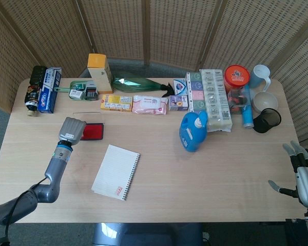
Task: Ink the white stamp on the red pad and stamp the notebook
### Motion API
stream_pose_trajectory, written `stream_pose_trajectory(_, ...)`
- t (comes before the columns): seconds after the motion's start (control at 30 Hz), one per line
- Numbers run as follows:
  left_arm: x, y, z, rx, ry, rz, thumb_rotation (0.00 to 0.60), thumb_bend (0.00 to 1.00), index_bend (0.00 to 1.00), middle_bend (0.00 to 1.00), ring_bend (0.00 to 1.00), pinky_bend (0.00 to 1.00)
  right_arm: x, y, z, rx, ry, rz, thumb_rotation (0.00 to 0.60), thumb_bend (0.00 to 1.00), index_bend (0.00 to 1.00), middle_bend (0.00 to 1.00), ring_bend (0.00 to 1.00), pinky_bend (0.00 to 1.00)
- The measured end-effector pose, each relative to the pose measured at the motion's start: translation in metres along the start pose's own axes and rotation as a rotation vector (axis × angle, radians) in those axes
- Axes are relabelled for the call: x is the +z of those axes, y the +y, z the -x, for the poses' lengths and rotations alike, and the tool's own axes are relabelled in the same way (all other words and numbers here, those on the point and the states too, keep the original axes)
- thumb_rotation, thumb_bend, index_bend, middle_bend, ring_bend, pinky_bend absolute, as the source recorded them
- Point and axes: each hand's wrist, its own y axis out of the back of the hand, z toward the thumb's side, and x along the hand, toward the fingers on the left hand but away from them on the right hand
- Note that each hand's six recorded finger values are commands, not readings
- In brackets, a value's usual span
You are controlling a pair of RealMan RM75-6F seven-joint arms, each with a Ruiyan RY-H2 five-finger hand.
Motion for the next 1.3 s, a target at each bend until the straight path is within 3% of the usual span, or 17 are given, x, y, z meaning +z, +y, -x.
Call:
stream_pose_trajectory(0.47, 0.005, -0.011, -0.004, -0.026, 0.005, -0.003, 0.600, 0.37, 0.67, 1.00, 1.00, 1.00, -0.001, -0.001, 0.001, 0.001, -0.002, 0.001, 0.523, 0.00, 0.02, 0.00, 0.00, 0.00)
stream_pose_trajectory(0.8, 0.003, -0.008, -0.004, -0.013, 0.012, 0.000, 0.600, 0.37, 0.67, 1.00, 1.00, 1.00, -0.001, 0.000, 0.000, -0.001, 0.000, 0.007, 0.521, 0.00, 0.02, 0.00, 0.00, 0.00)
stream_pose_trajectory(1.07, 0.002, 0.015, 0.004, 0.046, -0.006, 0.008, 0.600, 0.37, 0.67, 1.00, 1.00, 1.00, 0.002, 0.001, -0.001, -0.001, 0.010, 0.014, 0.522, 0.00, 0.02, 0.00, 0.00, 0.00)
stream_pose_trajectory(1.3, 0.017, 0.049, 0.026, 0.124, -0.093, 0.032, 0.600, 0.37, 0.67, 1.00, 1.00, 1.00, 0.005, 0.002, -0.003, -0.001, 0.020, 0.022, 0.521, 0.00, 0.02, 0.00, 0.00, 0.00)
